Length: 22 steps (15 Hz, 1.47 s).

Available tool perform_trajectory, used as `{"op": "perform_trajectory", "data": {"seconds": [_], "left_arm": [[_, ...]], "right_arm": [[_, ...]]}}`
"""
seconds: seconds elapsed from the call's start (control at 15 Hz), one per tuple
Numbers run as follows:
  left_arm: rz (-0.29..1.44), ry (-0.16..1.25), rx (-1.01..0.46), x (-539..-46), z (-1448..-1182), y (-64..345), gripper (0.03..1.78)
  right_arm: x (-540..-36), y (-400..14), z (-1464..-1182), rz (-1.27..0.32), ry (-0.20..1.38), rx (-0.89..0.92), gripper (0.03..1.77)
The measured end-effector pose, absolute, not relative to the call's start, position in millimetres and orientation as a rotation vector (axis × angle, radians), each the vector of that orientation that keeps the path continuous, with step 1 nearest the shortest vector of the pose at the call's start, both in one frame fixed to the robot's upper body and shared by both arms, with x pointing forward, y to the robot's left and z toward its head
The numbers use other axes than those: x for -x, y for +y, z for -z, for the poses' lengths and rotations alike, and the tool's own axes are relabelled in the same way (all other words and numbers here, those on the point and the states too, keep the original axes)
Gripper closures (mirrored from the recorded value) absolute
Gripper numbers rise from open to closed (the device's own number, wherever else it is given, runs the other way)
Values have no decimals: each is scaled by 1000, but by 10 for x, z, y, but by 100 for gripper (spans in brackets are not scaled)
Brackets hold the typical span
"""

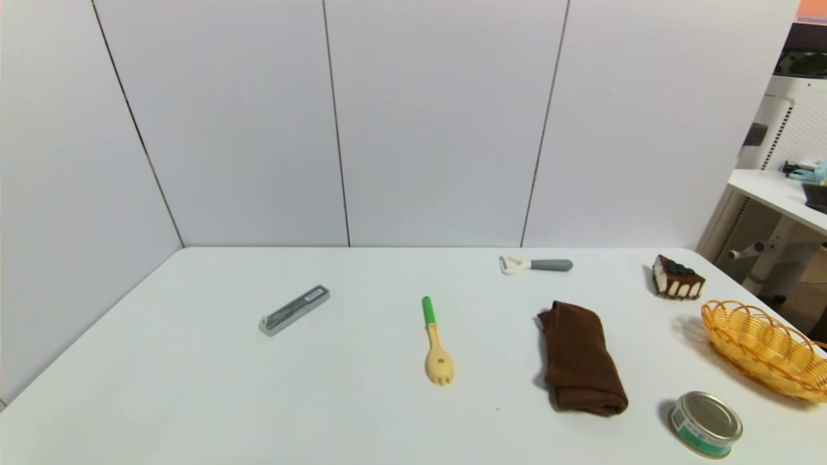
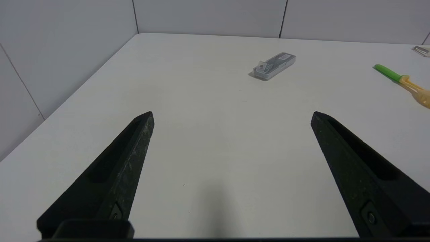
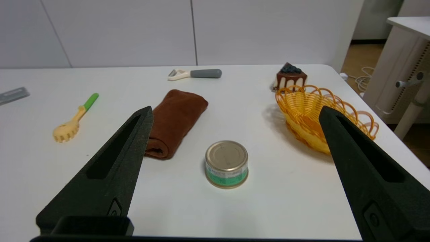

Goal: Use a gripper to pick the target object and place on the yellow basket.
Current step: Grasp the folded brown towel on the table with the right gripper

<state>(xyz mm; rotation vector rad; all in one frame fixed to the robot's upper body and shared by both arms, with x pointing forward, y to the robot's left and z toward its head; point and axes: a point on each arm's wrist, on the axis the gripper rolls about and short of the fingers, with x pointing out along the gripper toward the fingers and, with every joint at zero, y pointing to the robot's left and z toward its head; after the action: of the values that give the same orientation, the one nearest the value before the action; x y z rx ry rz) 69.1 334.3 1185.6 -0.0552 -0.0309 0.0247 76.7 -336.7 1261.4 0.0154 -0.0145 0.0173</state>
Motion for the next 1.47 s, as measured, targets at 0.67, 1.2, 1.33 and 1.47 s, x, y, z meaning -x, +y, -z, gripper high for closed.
{"op": "perform_trajectory", "data": {"seconds": [0.67, 1.2, 1.33, 1.47], "left_arm": [[-25, -31, 55, -691, -11856, 3343, 12], [-25, -31, 55, -691, -11856, 3343, 12], [-25, -31, 55, -691, -11856, 3343, 12], [-25, -31, 55, -691, -11856, 3343, 12]], "right_arm": [[-2364, -3123, -13917, -254, 343, 135, 10], [-3638, -2718, -13693, -216, 829, 67, 10], [-3745, -2610, -13568, -149, 960, -20, 10], [-3795, -2510, -13457, -73, 1049, -72, 10]]}}
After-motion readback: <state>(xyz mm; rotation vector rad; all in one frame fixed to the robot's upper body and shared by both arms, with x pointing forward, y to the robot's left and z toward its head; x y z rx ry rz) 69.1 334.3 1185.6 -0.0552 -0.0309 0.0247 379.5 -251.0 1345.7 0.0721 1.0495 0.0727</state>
